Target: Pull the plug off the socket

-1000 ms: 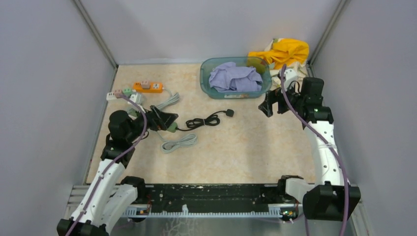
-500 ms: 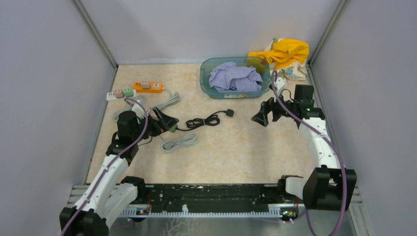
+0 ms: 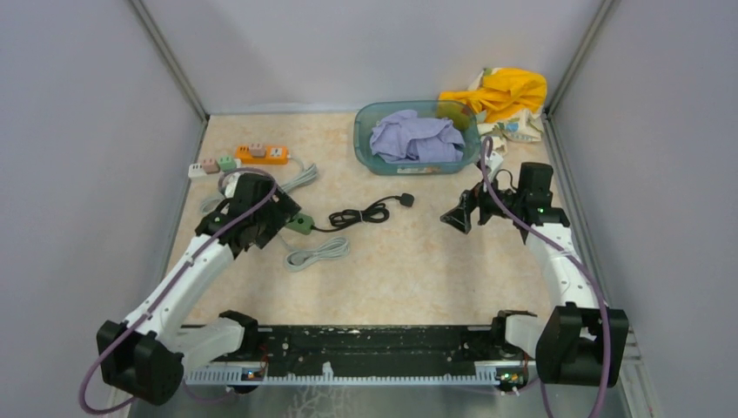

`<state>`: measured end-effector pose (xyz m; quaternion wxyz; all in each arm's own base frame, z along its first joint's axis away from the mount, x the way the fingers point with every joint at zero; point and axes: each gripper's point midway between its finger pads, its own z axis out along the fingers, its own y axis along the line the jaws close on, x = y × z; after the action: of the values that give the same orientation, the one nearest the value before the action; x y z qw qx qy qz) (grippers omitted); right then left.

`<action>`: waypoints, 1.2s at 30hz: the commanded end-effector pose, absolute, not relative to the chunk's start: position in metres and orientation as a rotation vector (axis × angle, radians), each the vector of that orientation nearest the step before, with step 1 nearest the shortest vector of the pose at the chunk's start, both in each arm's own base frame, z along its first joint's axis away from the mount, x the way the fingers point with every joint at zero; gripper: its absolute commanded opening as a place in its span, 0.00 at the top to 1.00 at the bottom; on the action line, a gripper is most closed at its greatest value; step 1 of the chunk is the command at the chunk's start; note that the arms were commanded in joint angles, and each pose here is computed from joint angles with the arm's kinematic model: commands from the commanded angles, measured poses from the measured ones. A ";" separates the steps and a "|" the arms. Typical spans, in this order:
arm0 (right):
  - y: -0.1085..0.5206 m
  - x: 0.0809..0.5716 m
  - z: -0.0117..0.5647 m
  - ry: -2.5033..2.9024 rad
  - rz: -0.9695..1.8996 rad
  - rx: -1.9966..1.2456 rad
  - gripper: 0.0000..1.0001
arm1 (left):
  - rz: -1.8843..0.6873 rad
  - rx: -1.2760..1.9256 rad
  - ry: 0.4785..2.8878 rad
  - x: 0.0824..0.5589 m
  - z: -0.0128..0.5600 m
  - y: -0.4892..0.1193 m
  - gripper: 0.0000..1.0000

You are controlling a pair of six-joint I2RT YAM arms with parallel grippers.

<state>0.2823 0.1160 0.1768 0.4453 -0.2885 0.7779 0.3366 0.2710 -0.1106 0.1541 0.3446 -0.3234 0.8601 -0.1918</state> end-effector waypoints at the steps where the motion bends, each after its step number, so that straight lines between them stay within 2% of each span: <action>1: 0.116 0.288 0.194 1.844 0.772 -0.772 0.01 | 0.129 -1.103 2.155 0.254 0.141 -0.027 0.00; 5: 0.115 0.289 0.191 1.855 0.736 -0.785 0.01 | 0.180 -1.085 2.067 0.271 0.145 -0.011 0.00; 9: 0.112 0.290 0.188 1.865 0.707 -0.782 0.01 | 0.194 -1.246 2.053 0.269 0.124 0.017 0.01; 13: 0.111 0.293 0.185 1.876 0.699 -0.777 0.01 | 0.100 -1.315 2.043 0.283 0.104 0.037 0.08; 16: 0.110 0.293 0.183 1.886 0.697 -0.776 0.01 | 0.061 -1.307 2.071 0.295 0.096 0.037 0.13; 23: 0.109 0.294 0.178 1.900 0.685 -0.778 0.01 | 0.062 -1.266 2.130 0.315 0.092 0.037 0.11; 28: 0.109 0.295 0.174 1.913 0.683 -0.781 0.01 | 0.020 -1.243 2.119 0.316 0.097 0.034 0.11; 32: 0.110 0.296 0.172 1.917 0.681 -0.790 0.01 | -0.013 -1.240 2.100 0.315 0.105 0.031 0.17; 36: 0.111 0.296 0.170 1.924 0.676 -0.798 0.01 | 0.004 -1.252 2.078 0.312 0.107 0.035 0.17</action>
<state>0.2913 0.1075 0.1637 0.4465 -0.3045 0.7927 0.2820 0.3109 0.0323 0.0999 0.3345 -0.4794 0.8113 0.0068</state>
